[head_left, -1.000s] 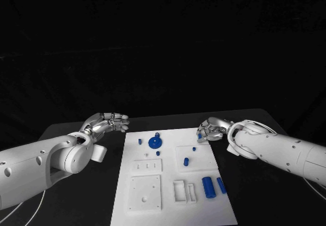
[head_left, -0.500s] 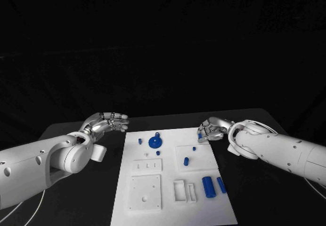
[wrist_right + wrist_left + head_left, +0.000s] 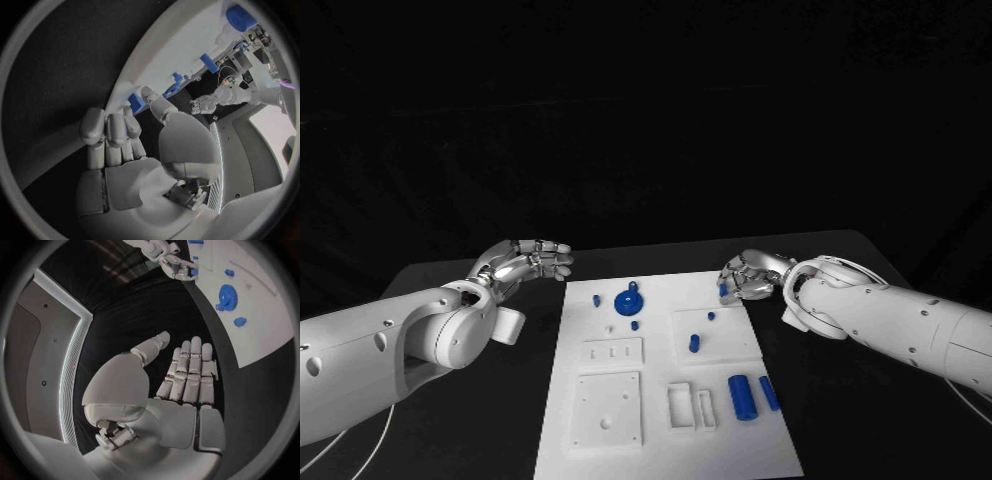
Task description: Assemble the parts on the task board
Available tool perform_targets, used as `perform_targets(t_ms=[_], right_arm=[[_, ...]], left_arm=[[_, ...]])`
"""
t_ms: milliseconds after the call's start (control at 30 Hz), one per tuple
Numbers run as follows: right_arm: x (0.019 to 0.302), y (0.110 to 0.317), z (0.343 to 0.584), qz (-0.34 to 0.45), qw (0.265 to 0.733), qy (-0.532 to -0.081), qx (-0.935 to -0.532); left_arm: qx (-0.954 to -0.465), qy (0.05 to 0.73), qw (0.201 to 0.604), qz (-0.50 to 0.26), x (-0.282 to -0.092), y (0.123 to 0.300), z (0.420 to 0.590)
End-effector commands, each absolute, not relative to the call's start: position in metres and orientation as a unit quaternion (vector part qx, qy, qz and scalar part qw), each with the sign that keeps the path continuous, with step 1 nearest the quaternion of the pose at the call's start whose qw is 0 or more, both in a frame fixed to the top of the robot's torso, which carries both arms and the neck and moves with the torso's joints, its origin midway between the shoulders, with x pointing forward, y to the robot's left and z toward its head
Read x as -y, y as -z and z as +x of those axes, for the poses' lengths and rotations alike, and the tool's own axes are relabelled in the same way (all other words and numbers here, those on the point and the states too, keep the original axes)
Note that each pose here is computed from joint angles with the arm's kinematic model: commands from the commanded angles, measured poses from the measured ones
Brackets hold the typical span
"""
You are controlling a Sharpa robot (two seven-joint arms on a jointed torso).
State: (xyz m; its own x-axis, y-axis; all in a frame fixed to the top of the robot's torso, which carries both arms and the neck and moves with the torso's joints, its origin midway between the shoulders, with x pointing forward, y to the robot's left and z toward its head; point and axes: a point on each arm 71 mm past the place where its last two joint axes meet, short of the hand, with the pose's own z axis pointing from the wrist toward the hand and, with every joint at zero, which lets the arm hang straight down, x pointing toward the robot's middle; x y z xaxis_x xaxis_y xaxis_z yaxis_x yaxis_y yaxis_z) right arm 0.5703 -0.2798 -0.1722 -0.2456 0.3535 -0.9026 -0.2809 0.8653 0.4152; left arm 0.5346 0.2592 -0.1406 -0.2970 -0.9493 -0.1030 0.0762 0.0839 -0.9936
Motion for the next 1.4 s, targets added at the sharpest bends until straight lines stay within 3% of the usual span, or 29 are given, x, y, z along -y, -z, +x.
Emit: perform_targets(t_ms=[33, 1400], right_arm=[[0.28, 0.1741, 0.5698, 0.023, 0.609, -0.258, -0.749], [0.2745, 0.1689, 0.5655, 0.031, 0.631, -0.262, -0.729]], left_arm=[[-0.578, 0.568, 0.452, -0.373, -0.2571, 0.1398, 0.534], [-0.594, 0.567, 0.439, -0.365, -0.2524, 0.1416, 0.5339]])
